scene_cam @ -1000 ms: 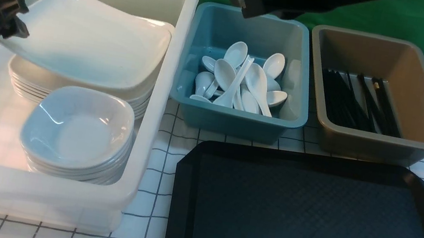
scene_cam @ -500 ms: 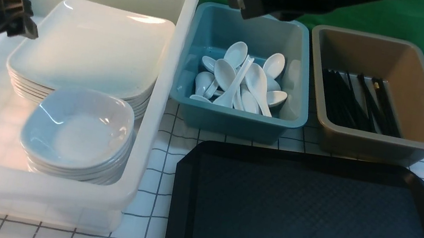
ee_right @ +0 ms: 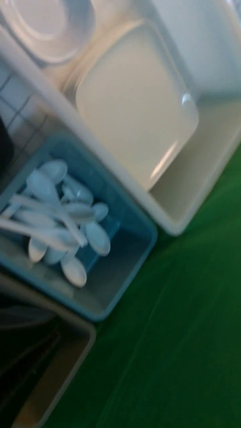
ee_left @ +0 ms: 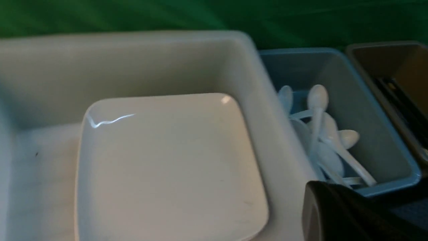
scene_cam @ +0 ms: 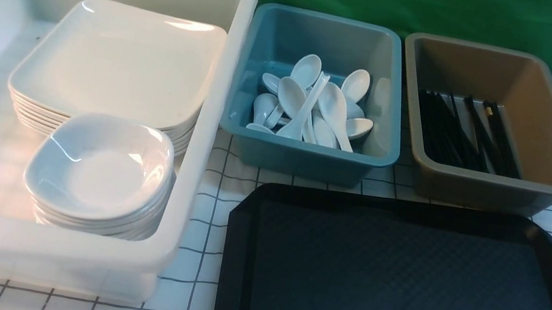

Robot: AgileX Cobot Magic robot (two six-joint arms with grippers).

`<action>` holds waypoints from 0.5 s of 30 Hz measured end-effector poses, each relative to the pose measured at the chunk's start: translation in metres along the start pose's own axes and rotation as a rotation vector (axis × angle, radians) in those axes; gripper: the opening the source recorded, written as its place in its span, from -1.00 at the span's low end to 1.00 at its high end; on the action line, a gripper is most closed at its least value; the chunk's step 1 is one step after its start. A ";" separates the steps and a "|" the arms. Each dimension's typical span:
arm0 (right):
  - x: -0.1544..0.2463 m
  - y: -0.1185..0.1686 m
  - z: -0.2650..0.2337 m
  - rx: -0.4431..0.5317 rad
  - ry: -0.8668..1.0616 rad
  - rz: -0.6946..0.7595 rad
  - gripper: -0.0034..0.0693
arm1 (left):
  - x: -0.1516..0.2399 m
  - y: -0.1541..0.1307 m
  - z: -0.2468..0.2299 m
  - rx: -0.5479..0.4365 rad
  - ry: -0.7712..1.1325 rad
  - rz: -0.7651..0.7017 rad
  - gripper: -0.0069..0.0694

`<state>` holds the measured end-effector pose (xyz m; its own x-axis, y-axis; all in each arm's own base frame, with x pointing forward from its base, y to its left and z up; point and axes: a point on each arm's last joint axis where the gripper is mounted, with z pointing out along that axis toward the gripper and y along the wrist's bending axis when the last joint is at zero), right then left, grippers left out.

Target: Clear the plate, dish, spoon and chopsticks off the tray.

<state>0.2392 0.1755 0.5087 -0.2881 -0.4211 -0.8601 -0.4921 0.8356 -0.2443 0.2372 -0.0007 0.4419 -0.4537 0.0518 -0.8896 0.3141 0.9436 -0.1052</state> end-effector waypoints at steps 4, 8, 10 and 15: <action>0.010 -0.020 -0.045 0.099 -0.055 0.035 -0.91 | 0.002 -0.036 -0.050 0.039 -0.056 0.096 -0.83; 0.036 -0.031 -0.099 0.105 -0.187 0.094 -0.91 | 0.022 -0.059 -0.090 0.045 -0.120 0.143 -0.83; 0.052 -0.033 -0.118 0.097 -0.258 0.109 -0.91 | 0.036 -0.067 -0.101 0.038 -0.120 0.149 -0.83; 0.127 -0.029 -0.163 0.054 -0.475 0.162 -0.91 | 0.096 -0.076 -0.104 0.045 -0.074 0.130 -0.83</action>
<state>0.0834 0.0399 0.4792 0.0547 -0.0877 -0.9946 -0.4247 0.8995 -0.1027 0.0830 -0.0334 0.4111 -0.3443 0.1468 -0.9273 0.4040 0.9147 -0.0052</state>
